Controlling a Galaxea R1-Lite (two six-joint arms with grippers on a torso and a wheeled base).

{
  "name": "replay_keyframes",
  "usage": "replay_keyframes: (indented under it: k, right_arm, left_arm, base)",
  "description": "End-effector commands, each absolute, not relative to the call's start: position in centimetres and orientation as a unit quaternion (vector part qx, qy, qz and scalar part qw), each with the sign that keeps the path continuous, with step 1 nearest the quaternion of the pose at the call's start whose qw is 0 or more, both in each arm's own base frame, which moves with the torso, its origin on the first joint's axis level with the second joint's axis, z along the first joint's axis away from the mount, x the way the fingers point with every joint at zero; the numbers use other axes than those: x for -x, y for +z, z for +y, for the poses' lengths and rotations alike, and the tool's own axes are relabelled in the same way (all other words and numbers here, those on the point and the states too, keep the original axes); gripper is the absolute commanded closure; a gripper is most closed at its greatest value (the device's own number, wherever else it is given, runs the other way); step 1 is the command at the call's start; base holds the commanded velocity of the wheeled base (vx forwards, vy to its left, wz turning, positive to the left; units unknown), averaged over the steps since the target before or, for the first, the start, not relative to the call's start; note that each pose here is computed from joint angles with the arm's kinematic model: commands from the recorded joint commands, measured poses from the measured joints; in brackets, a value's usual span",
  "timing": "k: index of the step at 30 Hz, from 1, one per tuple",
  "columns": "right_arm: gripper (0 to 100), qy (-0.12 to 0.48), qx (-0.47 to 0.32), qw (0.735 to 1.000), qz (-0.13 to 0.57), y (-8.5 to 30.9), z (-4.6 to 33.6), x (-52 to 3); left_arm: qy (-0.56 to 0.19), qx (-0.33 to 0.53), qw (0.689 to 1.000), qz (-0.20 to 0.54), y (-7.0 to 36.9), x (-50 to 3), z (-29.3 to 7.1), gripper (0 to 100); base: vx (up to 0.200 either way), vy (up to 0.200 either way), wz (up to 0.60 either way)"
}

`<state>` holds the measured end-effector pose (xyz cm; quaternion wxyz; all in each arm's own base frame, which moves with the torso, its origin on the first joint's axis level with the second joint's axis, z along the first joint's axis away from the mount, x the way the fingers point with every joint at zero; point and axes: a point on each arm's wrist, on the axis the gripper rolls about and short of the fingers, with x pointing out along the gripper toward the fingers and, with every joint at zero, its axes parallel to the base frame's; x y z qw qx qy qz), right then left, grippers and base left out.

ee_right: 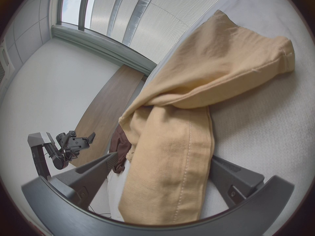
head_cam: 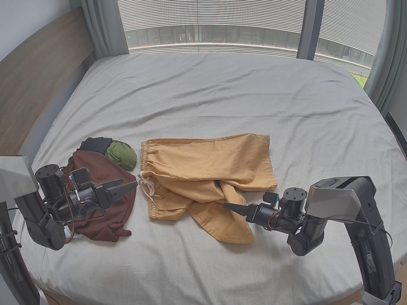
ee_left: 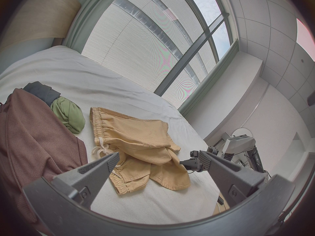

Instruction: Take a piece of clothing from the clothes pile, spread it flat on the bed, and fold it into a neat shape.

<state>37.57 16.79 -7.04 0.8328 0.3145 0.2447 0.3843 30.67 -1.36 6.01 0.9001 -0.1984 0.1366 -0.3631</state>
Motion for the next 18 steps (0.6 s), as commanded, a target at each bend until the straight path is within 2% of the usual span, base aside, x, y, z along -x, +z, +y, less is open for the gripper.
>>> replay_keyframes:
  k: [1,8,18]
  right_arm:
    - [0,0.384,-0.32,0.836,0.228,-5.0,16.7,-37.5]
    - [0,0.388,-0.345,0.827,0.218,-1.3,16.3,-36.6]
    - [0,0.379,-0.35,0.829,0.217,-1.5,15.7,-37.0]
  left_arm:
    - [-0.363,0.198,0.9,0.136,6.0,-30.7,-1.4,0]
    - [-0.365,0.198,0.899,0.136,6.0,-30.7,-1.4,0]
    - [-0.365,0.198,0.9,0.136,6.1,-30.7,-1.4,0]
  base:
    - [0.0,0.0,0.0]
    - [0.0,0.0,0.0]
    - [0.0,0.0,0.0]
